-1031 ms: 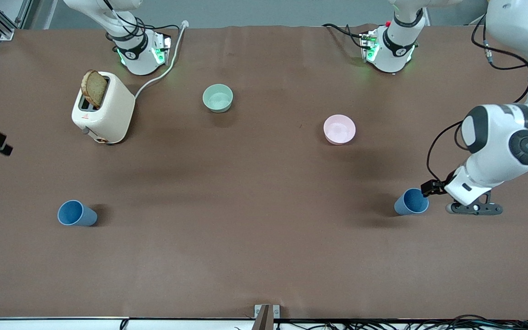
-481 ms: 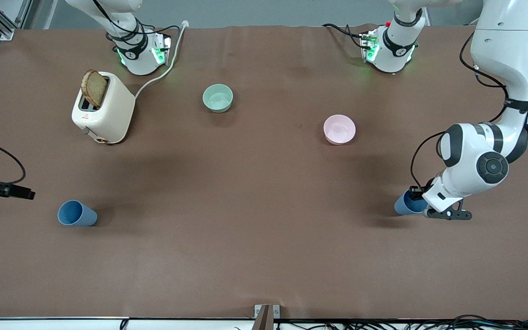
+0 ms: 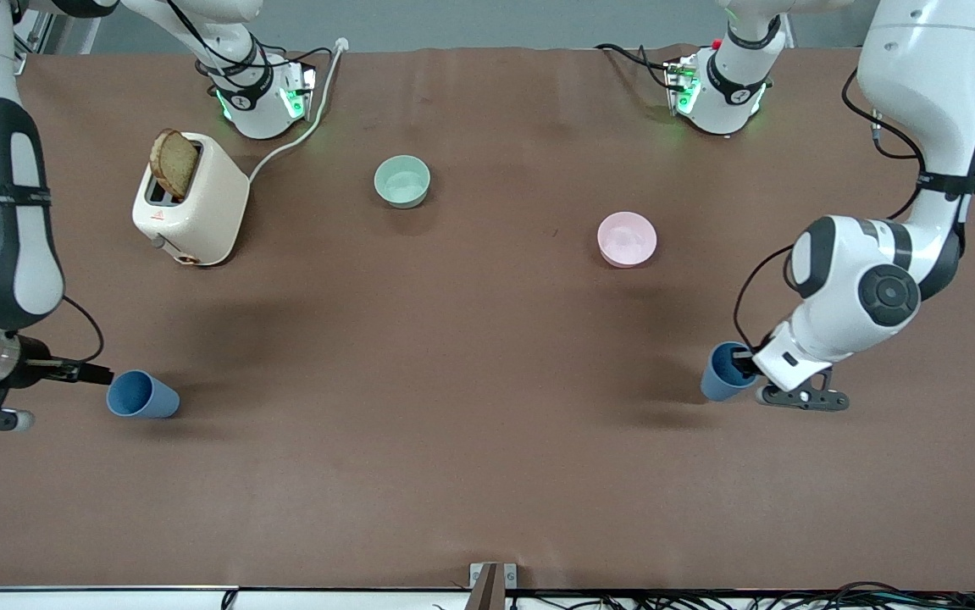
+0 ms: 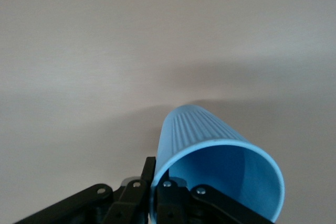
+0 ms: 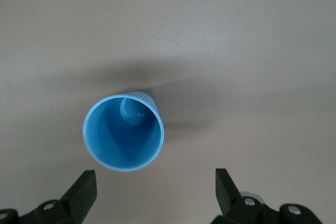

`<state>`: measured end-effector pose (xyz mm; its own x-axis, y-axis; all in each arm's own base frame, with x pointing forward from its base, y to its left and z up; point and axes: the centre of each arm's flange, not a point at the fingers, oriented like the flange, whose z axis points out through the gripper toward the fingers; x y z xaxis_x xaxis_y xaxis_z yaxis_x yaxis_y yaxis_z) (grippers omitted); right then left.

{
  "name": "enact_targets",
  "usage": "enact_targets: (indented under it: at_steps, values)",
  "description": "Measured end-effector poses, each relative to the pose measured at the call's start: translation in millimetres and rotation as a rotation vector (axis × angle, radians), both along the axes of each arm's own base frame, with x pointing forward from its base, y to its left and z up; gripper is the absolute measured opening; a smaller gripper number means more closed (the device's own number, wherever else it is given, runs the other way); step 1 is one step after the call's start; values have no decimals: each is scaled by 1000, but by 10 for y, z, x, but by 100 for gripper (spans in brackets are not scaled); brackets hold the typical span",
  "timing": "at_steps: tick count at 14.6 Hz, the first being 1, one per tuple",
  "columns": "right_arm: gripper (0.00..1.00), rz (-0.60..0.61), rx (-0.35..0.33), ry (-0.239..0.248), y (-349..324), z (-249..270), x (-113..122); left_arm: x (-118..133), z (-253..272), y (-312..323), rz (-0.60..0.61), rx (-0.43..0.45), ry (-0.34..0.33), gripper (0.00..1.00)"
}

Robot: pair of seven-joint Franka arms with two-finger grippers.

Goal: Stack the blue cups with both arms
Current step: 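Carry the cup to mid-table with the left gripper while the right gripper grasps its cup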

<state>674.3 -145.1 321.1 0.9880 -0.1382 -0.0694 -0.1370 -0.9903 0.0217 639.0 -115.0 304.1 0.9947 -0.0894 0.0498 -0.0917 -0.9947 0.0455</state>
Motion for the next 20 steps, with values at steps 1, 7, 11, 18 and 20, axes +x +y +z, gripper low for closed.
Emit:
enact_targets:
  at_steps: [1,7,11,18,20]
  values:
    - [100,7,-2,-1,-4,-159,14,-53,140,-285,28,-20,0,4]
    - [71,24,-10,-9,-29,-719,66,-731,432,-2467,218,-142,67,4]
    - [29,19,14,-2,40,-640,89,-1014,-146,-3248,242,-141,143,4]
    - [4,36,58,88,418,-55,49,-901,-500,-3463,297,-128,126,24]
    - [4,5,108,98,933,438,4,-626,-100,-3282,329,-140,68,43]
